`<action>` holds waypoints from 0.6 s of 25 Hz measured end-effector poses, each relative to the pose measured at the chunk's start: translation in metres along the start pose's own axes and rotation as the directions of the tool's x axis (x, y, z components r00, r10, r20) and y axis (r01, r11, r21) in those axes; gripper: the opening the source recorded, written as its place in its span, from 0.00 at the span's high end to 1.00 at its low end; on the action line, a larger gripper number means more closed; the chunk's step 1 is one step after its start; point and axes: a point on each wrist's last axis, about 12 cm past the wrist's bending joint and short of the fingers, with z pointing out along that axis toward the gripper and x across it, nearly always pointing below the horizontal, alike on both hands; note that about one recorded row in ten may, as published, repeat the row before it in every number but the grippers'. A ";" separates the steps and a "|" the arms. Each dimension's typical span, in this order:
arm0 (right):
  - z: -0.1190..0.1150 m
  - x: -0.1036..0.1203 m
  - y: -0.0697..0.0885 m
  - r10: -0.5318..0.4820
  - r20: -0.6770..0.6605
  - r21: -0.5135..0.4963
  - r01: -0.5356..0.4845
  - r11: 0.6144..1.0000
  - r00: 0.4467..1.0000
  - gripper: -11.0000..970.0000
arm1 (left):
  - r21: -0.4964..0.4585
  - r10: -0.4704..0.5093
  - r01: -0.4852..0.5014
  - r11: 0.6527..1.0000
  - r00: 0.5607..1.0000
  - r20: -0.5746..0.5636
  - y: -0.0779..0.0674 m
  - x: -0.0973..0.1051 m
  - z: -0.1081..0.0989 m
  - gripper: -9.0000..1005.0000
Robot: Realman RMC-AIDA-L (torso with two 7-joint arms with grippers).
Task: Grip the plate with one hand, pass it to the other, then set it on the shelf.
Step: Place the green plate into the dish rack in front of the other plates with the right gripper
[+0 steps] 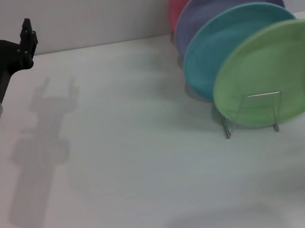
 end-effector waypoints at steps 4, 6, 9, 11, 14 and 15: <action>-0.002 0.000 0.002 0.003 0.000 -0.004 -0.003 1.000 1.000 0.75 | 0.002 0.000 0.000 1.000 1.000 0.000 -0.001 0.000 0.000 0.39; -0.003 0.000 0.002 0.003 0.003 -0.006 -0.003 1.000 1.000 0.71 | 0.002 0.000 0.000 1.000 1.000 -0.002 -0.001 0.001 -0.001 0.39; -0.003 -0.001 0.003 0.007 0.007 -0.007 -0.007 1.000 1.000 0.64 | 0.002 0.000 0.000 1.000 1.000 -0.002 -0.001 0.001 -0.001 0.39; -0.003 -0.001 0.003 0.010 0.008 -0.008 -0.010 1.000 1.000 0.60 | 0.002 0.000 0.000 1.000 1.000 -0.003 -0.001 0.001 -0.001 0.39; -0.002 -0.001 0.003 0.012 0.010 -0.009 -0.012 1.000 1.000 0.54 | 0.004 0.000 0.000 1.000 1.000 -0.003 -0.001 0.001 -0.001 0.39; -0.001 -0.001 0.003 0.013 0.011 -0.011 -0.012 1.000 1.000 0.52 | 0.005 0.000 0.000 1.000 1.000 -0.003 -0.002 0.001 -0.001 0.39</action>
